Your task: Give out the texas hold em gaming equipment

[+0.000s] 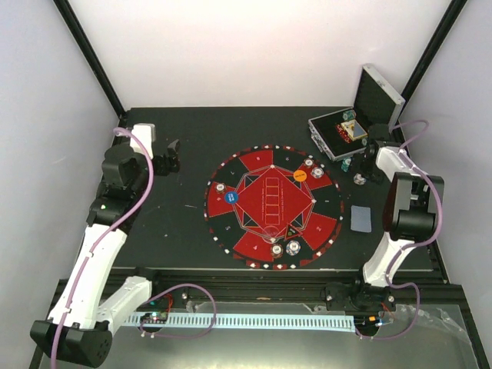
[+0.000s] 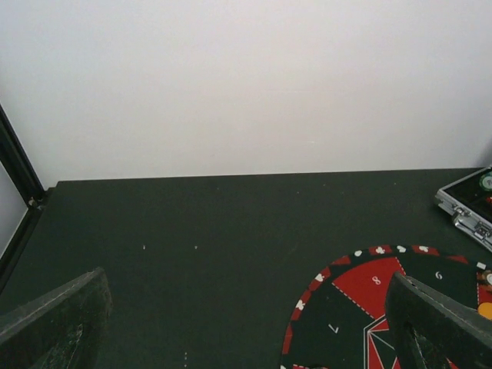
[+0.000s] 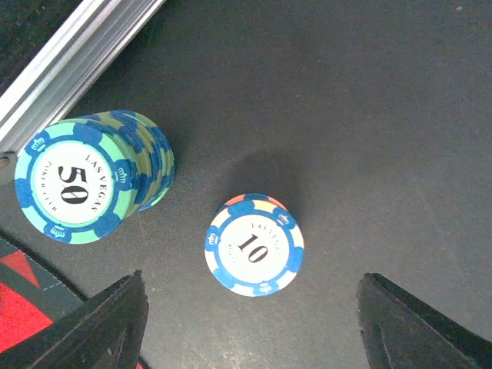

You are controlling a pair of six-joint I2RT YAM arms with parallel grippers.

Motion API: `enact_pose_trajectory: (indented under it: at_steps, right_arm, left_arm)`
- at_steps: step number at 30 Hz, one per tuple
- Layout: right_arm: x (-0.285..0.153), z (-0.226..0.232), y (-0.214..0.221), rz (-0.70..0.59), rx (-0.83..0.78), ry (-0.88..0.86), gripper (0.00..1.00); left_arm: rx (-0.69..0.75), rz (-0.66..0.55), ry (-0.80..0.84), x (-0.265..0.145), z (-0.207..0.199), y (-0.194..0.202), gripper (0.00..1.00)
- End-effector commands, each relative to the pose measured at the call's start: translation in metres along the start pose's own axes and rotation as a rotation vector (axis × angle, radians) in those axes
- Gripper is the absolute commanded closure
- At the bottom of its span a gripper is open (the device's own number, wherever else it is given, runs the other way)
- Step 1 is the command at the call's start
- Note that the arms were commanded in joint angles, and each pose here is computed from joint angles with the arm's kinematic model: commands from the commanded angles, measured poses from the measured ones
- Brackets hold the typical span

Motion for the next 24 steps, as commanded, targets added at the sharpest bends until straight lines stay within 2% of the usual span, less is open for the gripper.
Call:
enact_pose_trajectory:
  at_steps: [1,24]
  right_arm:
    - [0.009,0.001,-0.001,0.035,-0.024,-0.006,0.25]
    - [0.045,0.002,0.007,0.123,-0.033,0.004,0.37]
  left_arm:
    - [0.03,-0.038,-0.007,-0.001,-0.001,-0.009,0.01]
    - [0.037,-0.043,-0.03,-0.006,0.003,-0.003,0.01]
Point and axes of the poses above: each gripper's point midway between its finger pads, its own x axis out along the fingers, its own z axis along the line the jaws close on, y = z × x, the point moved 6 cm from there along -x, back along the fingers, and after that the axes turned 4 degrees about -x, right-handed, at the moved point
